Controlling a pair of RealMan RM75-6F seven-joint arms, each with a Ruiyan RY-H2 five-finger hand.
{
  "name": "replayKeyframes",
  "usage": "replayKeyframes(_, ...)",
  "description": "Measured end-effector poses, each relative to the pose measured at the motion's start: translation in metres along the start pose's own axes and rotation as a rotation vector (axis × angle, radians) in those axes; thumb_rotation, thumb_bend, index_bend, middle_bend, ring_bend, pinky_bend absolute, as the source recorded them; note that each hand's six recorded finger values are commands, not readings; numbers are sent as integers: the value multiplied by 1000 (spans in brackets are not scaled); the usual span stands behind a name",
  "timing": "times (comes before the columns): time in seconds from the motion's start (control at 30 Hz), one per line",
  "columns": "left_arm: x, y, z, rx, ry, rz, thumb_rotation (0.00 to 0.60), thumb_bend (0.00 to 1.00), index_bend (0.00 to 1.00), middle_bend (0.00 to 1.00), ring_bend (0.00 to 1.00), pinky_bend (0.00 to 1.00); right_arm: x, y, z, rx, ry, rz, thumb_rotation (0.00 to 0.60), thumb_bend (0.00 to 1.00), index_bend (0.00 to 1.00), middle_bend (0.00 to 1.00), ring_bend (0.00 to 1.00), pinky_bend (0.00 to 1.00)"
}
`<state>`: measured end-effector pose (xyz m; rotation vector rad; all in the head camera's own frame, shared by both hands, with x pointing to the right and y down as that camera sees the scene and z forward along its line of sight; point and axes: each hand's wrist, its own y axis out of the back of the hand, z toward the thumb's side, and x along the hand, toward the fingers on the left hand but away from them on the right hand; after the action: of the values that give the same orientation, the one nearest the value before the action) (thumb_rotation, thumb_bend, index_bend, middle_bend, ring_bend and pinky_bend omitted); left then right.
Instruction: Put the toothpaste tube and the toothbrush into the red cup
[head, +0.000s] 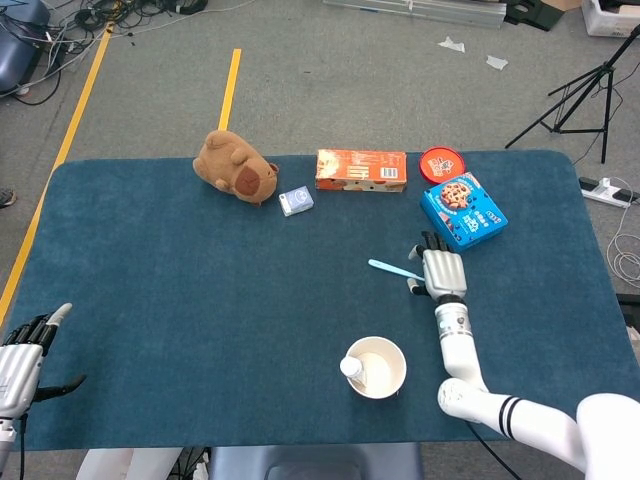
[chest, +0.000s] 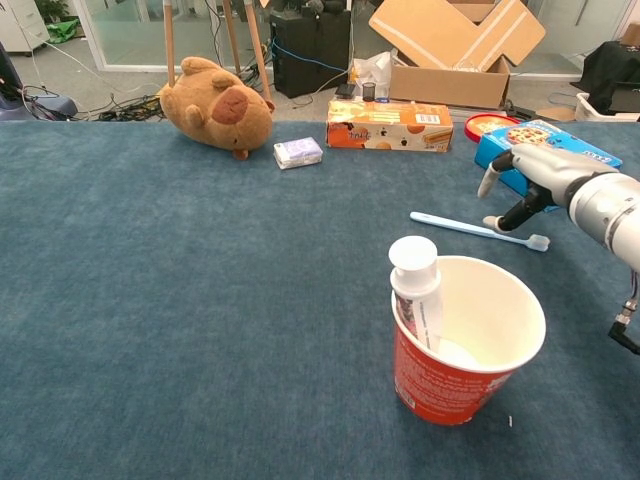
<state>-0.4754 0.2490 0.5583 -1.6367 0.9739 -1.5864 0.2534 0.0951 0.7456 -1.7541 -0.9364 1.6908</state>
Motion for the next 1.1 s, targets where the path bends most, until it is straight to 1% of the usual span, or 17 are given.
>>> replayKeyframes(0.27,0,2,-1,-7,2,3,600,0,60,186,166,229,-9,-11,7,-20,-18,24,600,229,414,101,0,188)
replayKeyframes(0.53,0,2,-1,-7,1,3,600,0,61,185,166,229,-12,-13,16,-67,-32,42,600,243,426,101,0,188)
replayKeyframes(1.1,-1,3,-1,-8,0,6,600,0,60,185,166,229,-18,-18,30,-43,-49,44,600,261,434,101,0,188)
